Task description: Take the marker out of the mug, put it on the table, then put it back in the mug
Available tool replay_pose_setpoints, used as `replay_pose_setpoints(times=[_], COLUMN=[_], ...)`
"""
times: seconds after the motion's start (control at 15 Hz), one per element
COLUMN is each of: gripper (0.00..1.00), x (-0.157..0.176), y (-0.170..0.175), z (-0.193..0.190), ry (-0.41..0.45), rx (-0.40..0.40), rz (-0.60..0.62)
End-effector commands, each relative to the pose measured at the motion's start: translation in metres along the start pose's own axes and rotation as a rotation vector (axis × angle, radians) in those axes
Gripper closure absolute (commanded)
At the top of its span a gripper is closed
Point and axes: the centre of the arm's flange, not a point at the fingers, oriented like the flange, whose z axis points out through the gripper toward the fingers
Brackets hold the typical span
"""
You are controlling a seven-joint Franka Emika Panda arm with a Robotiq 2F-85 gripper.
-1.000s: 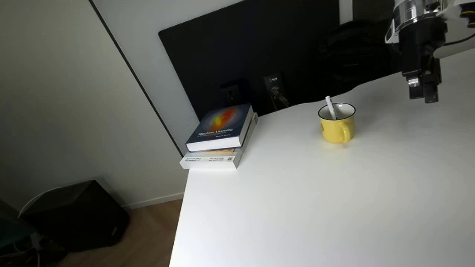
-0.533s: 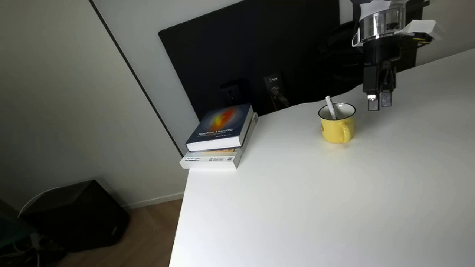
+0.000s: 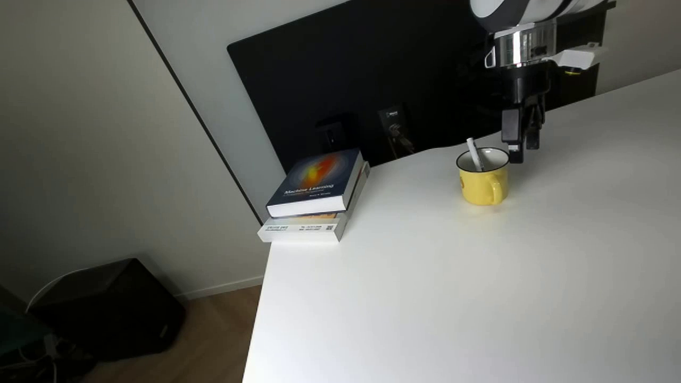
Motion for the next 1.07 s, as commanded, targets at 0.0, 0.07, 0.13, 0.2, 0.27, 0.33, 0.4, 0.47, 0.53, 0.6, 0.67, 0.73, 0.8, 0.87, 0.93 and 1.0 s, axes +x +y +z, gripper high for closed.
replay_pose_setpoints(times=[0.0, 0.07, 0.13, 0.2, 0.27, 0.33, 0.4, 0.47, 0.53, 0.6, 0.67, 0.73, 0.8, 0.87, 0.93, 1.0], gripper=[0.00, 0.00, 0.00, 0.00, 0.00, 0.00, 0.00, 0.00, 0.00, 0.00, 0.00, 0.00, 0.00, 0.00, 0.00, 0.00], x=[0.031, 0.034, 0.035, 0.035, 0.035, 0.036, 0.036, 0.037, 0.037, 0.037, 0.038, 0.039, 0.040, 0.041, 0.042, 0.043], y=[0.012, 0.011, 0.010, 0.008, 0.007, 0.006, 0.005, 0.004, 0.004, 0.004, 0.004, 0.004, 0.005, 0.006, 0.006, 0.006], z=[-0.013, -0.016, -0.017, -0.018, -0.018, -0.019, -0.020, -0.022, -0.023, -0.024, -0.025, -0.027, -0.028, -0.029, -0.030, -0.030], ry=[-0.024, -0.035, -0.041, -0.041, -0.035, -0.036, -0.039, -0.033, -0.023, 0.000, 0.025, 0.042, 0.054, 0.062, 0.070, 0.078], rx=[-0.038, -0.040, -0.043, -0.050, -0.068, -0.089, -0.106, -0.123, -0.140, -0.153, -0.162, -0.165, -0.172, -0.177, -0.180, -0.181], rz=[-0.004, -0.006, -0.008, -0.012, -0.018, -0.019, -0.023, -0.025, -0.026, -0.027, -0.025, -0.026, -0.024, -0.024, -0.021, -0.020])
